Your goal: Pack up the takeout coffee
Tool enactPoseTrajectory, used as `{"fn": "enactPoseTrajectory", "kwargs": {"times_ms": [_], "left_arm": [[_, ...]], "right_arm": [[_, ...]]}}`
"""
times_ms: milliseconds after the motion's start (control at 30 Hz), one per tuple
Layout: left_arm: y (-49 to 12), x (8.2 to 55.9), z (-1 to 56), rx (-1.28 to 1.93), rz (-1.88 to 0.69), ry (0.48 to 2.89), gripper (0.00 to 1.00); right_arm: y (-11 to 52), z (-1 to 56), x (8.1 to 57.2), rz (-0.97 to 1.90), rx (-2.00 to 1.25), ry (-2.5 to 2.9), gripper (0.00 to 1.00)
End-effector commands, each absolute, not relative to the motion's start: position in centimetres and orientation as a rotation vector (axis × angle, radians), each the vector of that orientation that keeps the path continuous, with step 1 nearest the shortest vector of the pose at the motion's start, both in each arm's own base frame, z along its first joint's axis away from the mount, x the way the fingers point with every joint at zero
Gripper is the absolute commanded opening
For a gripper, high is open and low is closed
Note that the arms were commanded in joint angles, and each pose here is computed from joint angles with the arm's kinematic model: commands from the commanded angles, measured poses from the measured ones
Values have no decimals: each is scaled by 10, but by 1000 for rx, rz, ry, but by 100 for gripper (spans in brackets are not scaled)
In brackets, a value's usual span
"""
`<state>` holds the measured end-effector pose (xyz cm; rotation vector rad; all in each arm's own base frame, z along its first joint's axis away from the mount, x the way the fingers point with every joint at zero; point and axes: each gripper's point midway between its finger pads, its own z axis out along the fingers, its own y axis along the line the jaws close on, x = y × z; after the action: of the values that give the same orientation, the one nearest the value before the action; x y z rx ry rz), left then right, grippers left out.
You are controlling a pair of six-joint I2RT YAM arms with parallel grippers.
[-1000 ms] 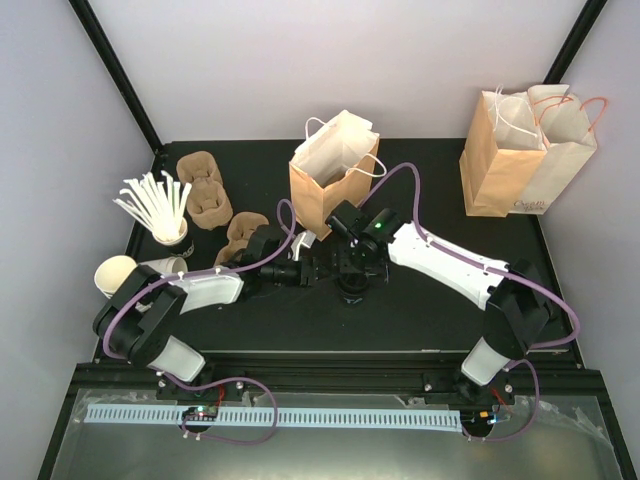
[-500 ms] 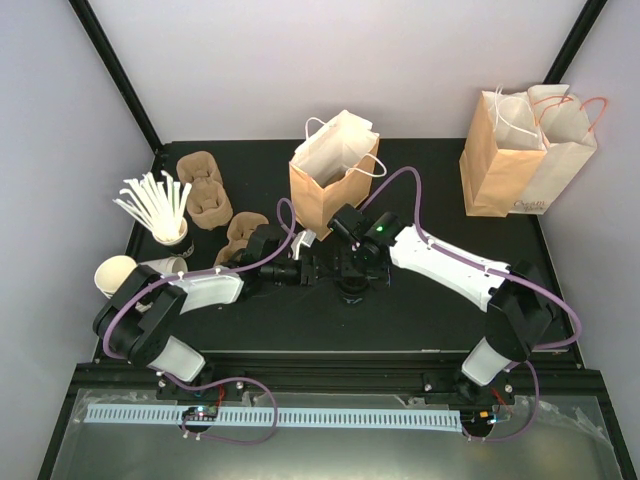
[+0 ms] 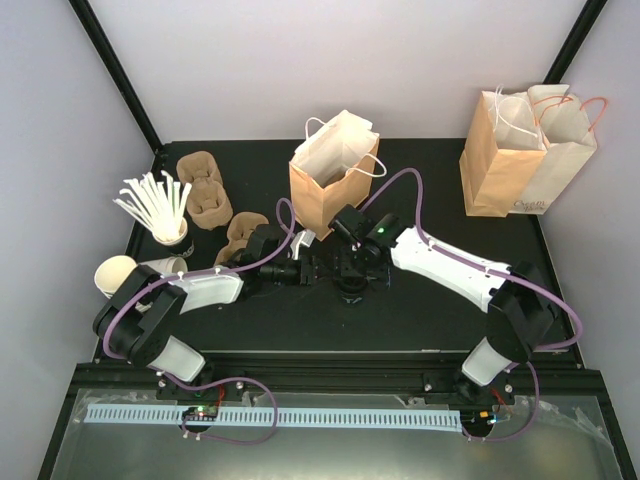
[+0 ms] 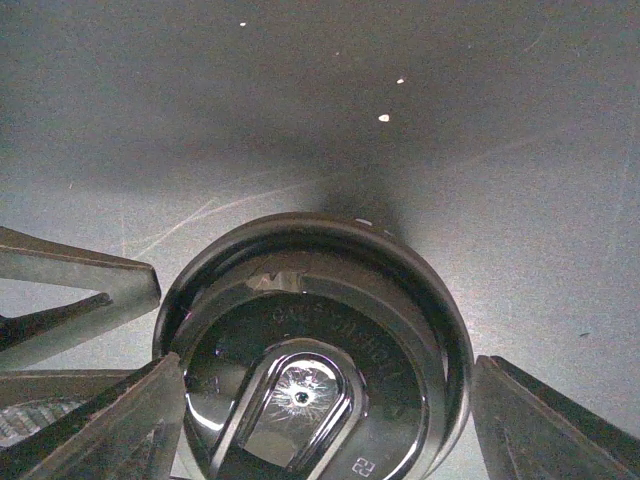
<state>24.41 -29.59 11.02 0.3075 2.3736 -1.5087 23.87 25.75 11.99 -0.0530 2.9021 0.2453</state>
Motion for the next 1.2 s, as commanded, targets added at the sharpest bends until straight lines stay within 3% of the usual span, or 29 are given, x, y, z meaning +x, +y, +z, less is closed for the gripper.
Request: {"fn": "enactPoseTrajectory", "kwargs": {"times_ms": [0, 233, 333, 767, 1167], "left_arm": [[-302, 245, 121, 360, -1533, 2324, 44], [-300, 243, 121, 364, -1529, 2319, 44], [-292, 242, 126, 351, -1482, 2306, 49], [-249, 249, 147, 281, -1260, 2267, 50], [-237, 249, 158, 292, -1187, 2234, 51]], "right_arm": [[257, 105, 231, 241, -54, 2940, 80], [258, 97, 228, 248, -57, 2956, 80], [258, 99, 229, 249, -57, 2947, 80], [248, 173, 250, 265, -53, 2751, 85], [250, 170, 243, 331, -73, 2744, 88]]}}
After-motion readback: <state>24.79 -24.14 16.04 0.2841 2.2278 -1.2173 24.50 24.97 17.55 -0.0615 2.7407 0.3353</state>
